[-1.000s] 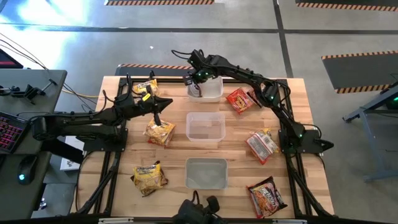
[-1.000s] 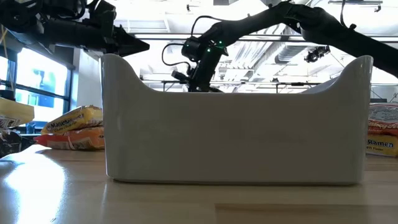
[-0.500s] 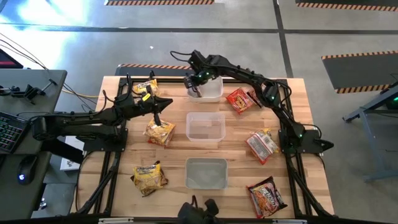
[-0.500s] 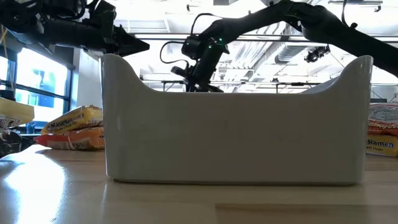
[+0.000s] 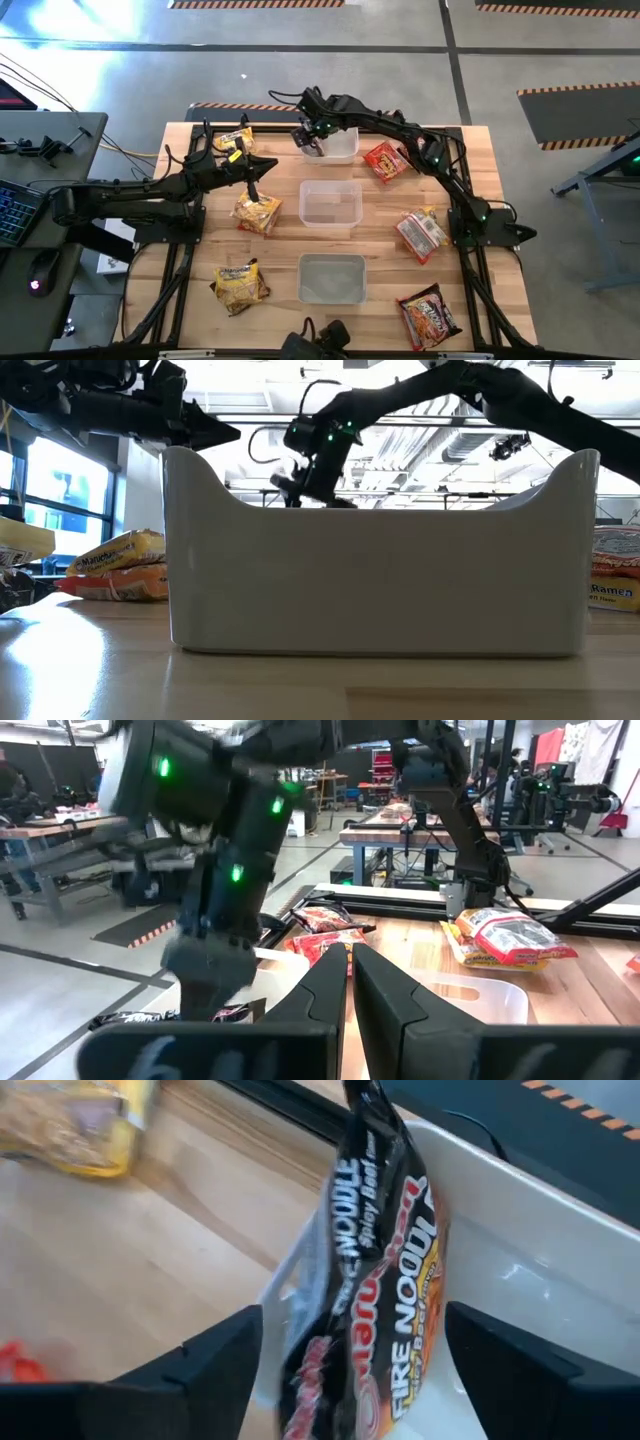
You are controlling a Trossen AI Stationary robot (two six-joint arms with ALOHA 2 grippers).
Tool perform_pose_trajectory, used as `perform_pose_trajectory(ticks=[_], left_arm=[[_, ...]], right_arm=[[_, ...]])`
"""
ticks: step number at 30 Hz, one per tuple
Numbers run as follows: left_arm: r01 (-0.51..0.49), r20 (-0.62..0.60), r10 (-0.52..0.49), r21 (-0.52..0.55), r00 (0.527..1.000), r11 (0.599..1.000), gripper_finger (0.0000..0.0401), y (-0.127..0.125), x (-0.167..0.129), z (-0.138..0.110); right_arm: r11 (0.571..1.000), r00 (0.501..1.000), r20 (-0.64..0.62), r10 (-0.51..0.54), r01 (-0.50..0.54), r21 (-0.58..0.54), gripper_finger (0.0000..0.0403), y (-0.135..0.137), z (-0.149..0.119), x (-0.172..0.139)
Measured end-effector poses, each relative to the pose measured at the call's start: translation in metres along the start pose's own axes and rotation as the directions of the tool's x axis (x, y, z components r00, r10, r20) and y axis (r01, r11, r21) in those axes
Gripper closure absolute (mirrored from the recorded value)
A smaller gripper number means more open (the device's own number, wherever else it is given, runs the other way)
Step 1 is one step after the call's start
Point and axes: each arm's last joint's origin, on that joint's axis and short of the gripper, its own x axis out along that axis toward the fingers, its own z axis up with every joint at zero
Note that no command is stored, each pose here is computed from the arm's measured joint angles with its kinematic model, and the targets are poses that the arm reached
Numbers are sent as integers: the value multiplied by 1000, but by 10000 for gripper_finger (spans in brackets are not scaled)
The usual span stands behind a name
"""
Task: Sort Maruchan noodles
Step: Put the black noodle pack into the white bin
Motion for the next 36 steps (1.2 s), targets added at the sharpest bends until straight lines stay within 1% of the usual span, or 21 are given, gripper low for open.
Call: perform_pose_trajectory(ticks=[3,6,8,11,17,19,20,21,26,30,36], left_arm=[[0,0,0,0,1000,1000,389,0,0,0],[2,0,-2,0,1000,1000,389,0,0,0],[3,0,-3,0,1000,1000,389,0,0,0],[5,0,-5,0,1000,1000,389,0,0,0],[6,0,-6,0,1000,1000,389,0,0,0],[6,0,-6,0,1000,1000,389,0,0,0],[6,0,-6,0,1000,1000,389,0,0,0],[6,-1,-6,-1,1000,1000,389,0,0,0],[7,0,-7,-4,1000,1000,389,0,0,0],[8,2,-8,-20,1000,1000,389,0,0,0],[10,-3,-10,-20,1000,1000,389,0,0,0]], right_arm=[[1000,999,-43,1,-1,-5,121,-2,-5,17],[1000,999,-49,7,-7,1,145,-2,-6,22],[1000,999,-48,6,-6,7,169,-2,-5,22],[999,999,-42,2,0,36,222,-6,-3,22],[998,1000,-19,8,-7,58,348,-7,1,20],[998,1000,-18,12,-11,69,381,-6,0,20],[997,1000,-17,14,-13,81,390,-6,1,20],[995,1000,-14,14,-12,98,393,-6,2,19],[972,1000,6,17,-18,234,387,-7,5,11],[946,999,32,1,-12,323,396,-7,7,6],[915,995,94,15,-51,400,391,4,8,5]])
